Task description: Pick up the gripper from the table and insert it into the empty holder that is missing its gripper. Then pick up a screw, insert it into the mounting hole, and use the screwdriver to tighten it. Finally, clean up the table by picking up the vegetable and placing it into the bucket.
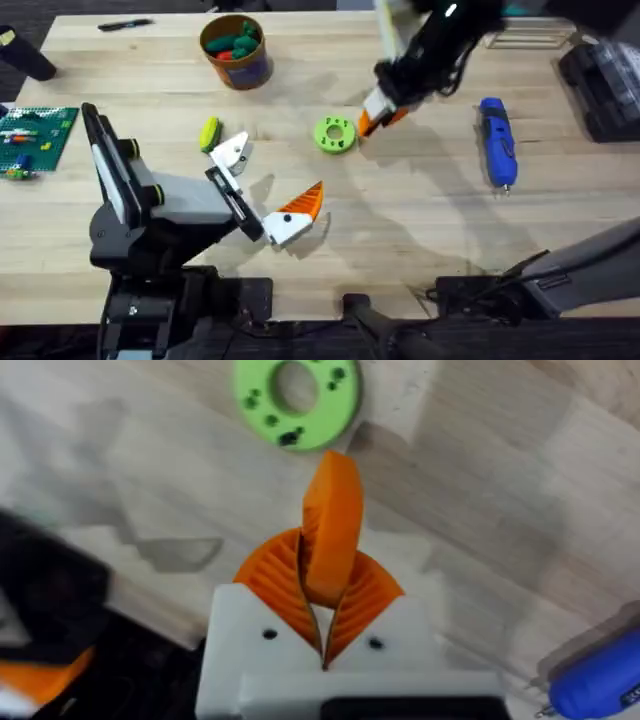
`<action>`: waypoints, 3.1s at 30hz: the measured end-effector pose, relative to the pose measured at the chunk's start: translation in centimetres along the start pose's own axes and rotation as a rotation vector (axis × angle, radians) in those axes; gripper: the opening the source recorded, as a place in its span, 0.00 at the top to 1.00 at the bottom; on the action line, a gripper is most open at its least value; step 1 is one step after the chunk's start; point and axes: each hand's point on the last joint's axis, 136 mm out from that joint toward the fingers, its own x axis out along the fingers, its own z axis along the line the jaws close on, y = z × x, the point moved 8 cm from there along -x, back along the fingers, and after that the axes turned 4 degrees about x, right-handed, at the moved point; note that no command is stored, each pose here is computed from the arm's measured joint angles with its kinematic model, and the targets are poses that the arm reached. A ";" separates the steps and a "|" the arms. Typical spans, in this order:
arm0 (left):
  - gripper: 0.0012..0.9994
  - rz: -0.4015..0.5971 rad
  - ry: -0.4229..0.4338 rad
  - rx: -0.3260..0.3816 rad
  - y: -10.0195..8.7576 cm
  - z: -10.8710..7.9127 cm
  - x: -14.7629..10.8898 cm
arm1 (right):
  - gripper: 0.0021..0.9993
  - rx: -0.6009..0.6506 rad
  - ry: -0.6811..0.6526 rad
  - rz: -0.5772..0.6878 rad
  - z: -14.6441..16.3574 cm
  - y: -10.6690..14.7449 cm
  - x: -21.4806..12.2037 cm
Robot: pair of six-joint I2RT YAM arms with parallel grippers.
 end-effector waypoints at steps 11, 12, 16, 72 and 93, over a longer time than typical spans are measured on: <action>0.01 0.000 0.000 0.000 0.0 0.0 0.0 | 1.00 -0.077 -0.275 -0.142 3.0 1.9 -6.6; 0.01 0.000 0.000 0.000 0.0 0.0 0.0 | 1.00 -0.082 -0.292 -0.151 3.1 2.2 -6.6; 0.01 0.000 0.001 0.000 0.0 0.0 0.0 | 1.00 -0.107 -0.384 -0.201 3.2 3.8 -5.6; 0.01 0.003 0.093 0.016 0.1 -0.9 0.0 | 1.00 -0.374 -1.299 -0.117 6.3 3.7 7.1; 0.01 0.003 0.093 0.015 0.1 -0.9 0.0 | 1.00 -0.343 -1.340 -0.072 7.2 2.9 6.9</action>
